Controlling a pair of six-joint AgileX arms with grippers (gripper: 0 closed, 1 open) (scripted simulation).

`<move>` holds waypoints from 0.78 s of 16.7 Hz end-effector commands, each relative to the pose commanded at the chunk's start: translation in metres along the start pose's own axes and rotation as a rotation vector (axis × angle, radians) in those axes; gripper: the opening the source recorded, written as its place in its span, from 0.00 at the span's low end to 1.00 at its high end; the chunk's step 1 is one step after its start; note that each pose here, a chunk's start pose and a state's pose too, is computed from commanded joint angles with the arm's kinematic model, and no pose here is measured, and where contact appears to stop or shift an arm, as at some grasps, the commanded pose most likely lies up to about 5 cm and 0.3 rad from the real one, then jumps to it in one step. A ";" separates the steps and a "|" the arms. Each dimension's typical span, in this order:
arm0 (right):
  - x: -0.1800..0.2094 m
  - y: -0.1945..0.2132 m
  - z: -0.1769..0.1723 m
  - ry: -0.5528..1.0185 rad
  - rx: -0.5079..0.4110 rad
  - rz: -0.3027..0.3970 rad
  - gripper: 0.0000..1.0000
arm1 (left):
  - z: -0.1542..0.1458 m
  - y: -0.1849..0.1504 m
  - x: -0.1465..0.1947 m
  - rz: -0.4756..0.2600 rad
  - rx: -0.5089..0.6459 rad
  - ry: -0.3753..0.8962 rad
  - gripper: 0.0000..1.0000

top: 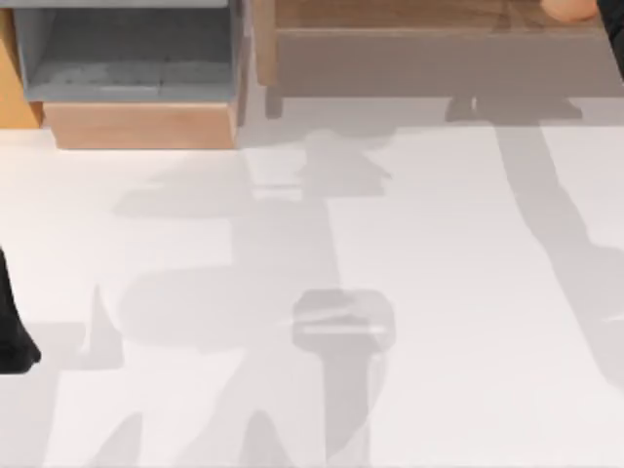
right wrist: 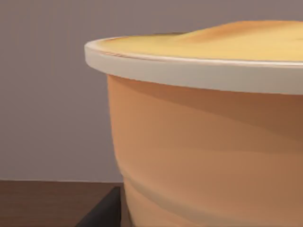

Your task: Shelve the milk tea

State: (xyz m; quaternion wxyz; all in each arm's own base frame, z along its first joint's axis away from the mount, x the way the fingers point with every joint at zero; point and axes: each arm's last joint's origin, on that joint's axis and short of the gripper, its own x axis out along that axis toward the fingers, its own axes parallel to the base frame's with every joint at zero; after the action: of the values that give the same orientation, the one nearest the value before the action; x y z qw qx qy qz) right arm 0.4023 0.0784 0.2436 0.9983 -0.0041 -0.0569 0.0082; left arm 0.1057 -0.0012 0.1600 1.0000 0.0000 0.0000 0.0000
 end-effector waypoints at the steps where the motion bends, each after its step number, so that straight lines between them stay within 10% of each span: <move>1: 0.000 0.000 0.000 0.000 0.000 0.000 0.00 | 0.000 0.000 0.000 0.000 0.000 0.000 1.00; 13: 0.024 0.001 -0.017 0.002 0.001 0.001 0.00 | 0.000 0.000 0.000 0.000 0.000 0.000 1.00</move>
State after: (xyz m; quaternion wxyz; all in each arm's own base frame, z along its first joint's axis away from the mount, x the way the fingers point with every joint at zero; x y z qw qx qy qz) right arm 0.4280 0.0801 0.2298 0.9984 -0.0038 -0.0559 0.0089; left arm 0.1057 -0.0012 0.1600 1.0000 0.0000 0.0000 0.0000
